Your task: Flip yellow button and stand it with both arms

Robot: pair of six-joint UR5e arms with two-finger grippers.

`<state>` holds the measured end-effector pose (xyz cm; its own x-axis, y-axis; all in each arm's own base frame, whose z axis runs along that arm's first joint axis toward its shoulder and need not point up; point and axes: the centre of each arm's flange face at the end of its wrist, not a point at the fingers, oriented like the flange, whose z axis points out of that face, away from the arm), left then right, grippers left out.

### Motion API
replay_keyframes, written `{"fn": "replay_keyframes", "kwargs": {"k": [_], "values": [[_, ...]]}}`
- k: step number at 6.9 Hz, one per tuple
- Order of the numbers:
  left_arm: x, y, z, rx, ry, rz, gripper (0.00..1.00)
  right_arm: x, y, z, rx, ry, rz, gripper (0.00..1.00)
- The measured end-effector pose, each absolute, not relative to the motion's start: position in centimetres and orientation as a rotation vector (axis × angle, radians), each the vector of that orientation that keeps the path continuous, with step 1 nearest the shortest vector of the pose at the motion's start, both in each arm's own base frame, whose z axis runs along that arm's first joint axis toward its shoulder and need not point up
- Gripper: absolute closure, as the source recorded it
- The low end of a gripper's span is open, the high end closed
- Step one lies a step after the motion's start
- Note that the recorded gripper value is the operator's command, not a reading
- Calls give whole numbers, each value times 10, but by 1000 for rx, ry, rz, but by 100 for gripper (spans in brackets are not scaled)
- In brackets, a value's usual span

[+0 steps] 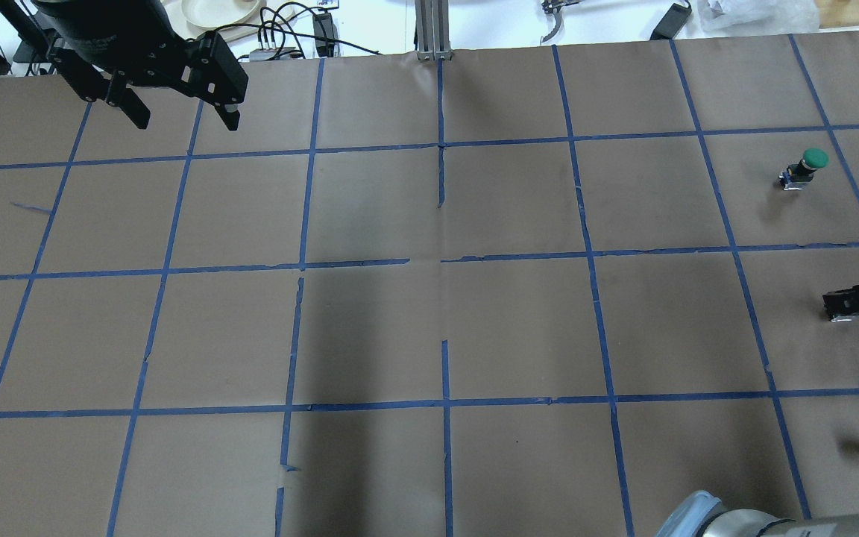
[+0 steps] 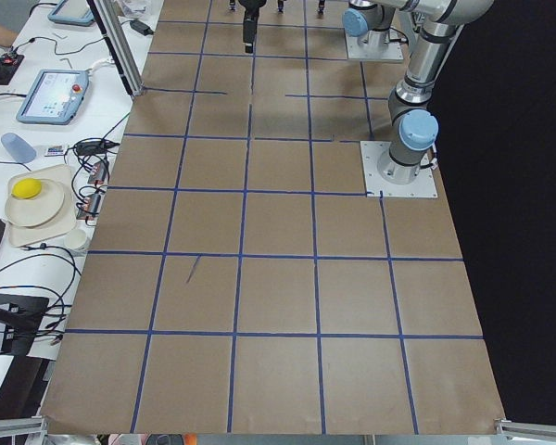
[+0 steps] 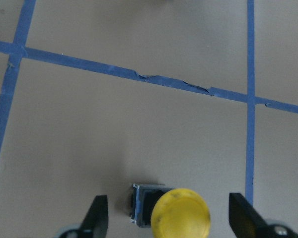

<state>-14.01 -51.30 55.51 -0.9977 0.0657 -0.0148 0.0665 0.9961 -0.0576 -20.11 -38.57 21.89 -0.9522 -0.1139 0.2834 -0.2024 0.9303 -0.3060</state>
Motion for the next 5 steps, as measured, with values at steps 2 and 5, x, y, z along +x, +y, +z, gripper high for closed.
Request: {"fn": "replay_keyframes", "kwargs": {"k": [2,5], "values": [[-121,-513,557,45,3143,-79,0,-201,-385,247,178,-2876,405,0],[-109,-488,549,-10,3157,14,0,-166,-408,326,-69,-3057,146,0]]}}
